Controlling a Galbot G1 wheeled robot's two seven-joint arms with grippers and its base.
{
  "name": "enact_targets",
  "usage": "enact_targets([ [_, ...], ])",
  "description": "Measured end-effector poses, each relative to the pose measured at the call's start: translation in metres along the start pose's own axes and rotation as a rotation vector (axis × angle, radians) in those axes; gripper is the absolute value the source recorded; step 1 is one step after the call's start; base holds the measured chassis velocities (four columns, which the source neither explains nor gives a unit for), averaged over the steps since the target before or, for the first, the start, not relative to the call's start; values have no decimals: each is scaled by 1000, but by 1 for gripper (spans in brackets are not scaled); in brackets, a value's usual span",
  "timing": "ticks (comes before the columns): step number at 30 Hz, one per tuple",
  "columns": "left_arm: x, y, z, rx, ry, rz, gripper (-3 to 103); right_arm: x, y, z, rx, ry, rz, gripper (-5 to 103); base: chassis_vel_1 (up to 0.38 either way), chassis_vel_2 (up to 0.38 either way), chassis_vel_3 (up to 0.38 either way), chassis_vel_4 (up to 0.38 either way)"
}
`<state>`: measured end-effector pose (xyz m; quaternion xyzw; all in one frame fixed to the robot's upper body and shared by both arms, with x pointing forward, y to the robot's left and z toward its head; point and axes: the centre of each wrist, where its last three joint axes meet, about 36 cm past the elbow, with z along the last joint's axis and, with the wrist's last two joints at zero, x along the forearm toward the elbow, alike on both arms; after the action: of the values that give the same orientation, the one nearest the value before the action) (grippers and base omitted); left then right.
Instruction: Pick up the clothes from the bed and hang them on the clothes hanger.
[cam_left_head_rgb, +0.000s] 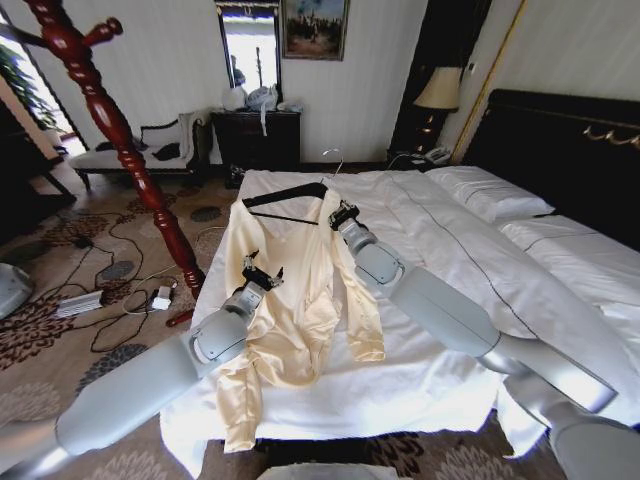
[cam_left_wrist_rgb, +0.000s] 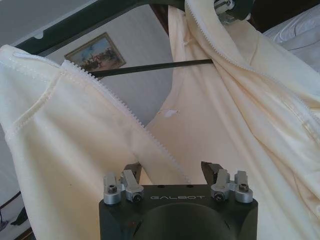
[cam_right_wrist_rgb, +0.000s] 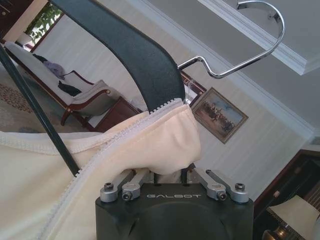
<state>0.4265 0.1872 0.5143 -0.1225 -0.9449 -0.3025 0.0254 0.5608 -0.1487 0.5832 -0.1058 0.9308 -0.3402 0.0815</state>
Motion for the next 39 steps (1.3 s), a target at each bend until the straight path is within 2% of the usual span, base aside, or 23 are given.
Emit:
enact_targets([
  [1,1,0,0,-2,0,0,62,0,0,0,0,0,-1,22,0,0,0,0],
  [2,1,0,0,-3,0,-1,62,0,0,0,0,0,-2,22,0,0,0,0],
  [4,2,0,1,-7,0,-3,52,0,1,-1,-1,-2,-4,22,0,0,0,0],
  [5,2,0,1,-7,0,-3,52,0,1,-1,-1,-2,-4,22,0,0,0,0],
  [7,3,1,3,-15,-5,-10,41,0,2,-1,0,-3,-8,22,0,0,0,0],
  [8,3,1,3,-15,-5,-10,41,0,2,-1,0,-3,-8,22,0,0,0,0],
  [10,4,2,4,-22,-13,-13,30,1,3,-2,2,-8,-15,22,0,0,0,0],
  [11,5,2,4,-24,-15,-14,30,2,3,-2,5,-11,-19,22,0,0,0,0],
  [13,8,4,4,-25,-20,-14,19,3,1,-1,21,-22,-23,22,0,0,0,0],
  [14,8,4,4,-25,-20,-14,19,3,1,-1,21,-22,-23,22,0,0,0,0],
  [16,10,5,3,-22,-23,-14,8,3,1,4,38,-30,-22,22,0,0,0,0],
  [17,11,6,3,-20,-25,-14,8,3,1,6,45,-29,-22,22,0,0,0,0],
  [18,12,7,2,-17,-29,-15,3,4,2,9,51,-27,-22,22,0,0,0,0],
  [26,16,14,-1,8,-70,-33,1,13,10,24,73,-10,-32,22,0,0,0,0],
  [31,24,20,-7,40,-118,-49,1,18,14,39,90,14,-34,22,0,0,0,0],
  [35,34,39,-14,81,-158,-96,1,26,15,62,109,47,-32,22,0,0,0,0],
  [39,48,57,-17,129,-172,-137,1,32,15,80,137,70,-34,22,0,0,0,0],
])
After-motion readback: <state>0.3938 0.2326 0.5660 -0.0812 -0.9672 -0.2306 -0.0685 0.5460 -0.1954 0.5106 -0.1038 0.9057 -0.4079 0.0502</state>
